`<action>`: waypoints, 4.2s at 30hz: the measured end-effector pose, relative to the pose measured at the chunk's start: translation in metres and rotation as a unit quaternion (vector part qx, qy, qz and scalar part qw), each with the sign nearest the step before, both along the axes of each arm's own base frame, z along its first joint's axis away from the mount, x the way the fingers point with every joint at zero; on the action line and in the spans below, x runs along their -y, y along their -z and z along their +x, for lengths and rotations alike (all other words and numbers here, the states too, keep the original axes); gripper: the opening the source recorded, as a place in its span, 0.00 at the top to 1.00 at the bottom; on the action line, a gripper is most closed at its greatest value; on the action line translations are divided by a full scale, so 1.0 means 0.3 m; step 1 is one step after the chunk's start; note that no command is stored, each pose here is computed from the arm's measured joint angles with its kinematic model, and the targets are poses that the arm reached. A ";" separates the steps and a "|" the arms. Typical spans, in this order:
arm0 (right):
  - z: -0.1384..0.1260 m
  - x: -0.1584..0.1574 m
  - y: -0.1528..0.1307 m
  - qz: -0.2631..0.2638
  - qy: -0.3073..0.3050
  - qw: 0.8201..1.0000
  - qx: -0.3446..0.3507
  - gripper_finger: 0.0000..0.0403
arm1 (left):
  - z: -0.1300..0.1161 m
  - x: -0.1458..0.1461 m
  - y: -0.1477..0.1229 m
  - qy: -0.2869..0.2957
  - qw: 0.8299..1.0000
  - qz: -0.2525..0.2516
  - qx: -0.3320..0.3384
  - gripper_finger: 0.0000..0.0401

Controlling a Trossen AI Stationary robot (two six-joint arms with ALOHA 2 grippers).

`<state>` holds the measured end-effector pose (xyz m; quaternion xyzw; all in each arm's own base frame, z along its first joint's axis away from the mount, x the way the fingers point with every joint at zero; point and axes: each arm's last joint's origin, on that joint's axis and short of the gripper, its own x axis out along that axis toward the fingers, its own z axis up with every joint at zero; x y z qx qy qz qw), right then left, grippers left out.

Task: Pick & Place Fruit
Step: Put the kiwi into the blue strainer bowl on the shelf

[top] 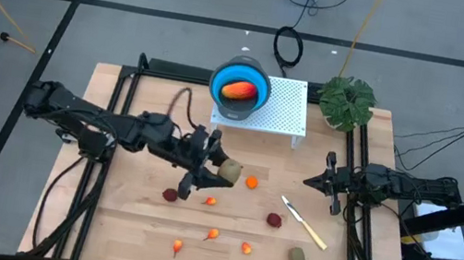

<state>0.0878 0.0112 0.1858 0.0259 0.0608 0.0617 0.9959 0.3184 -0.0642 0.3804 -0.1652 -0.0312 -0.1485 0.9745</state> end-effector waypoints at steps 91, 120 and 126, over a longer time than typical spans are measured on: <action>0.000 0.000 0.000 0.000 0.000 1.000 0.000 1.00 | -0.025 -0.502 0.084 -0.400 0.851 0.295 -0.170 0.47; 0.000 0.000 0.001 -0.001 0.002 1.000 -0.001 1.00 | 0.171 -0.709 0.088 -0.270 0.802 0.291 -0.445 0.47; 0.000 0.000 0.001 -0.001 0.002 1.000 -0.001 1.00 | 0.169 -0.710 0.112 -0.260 0.796 0.276 -0.472 0.47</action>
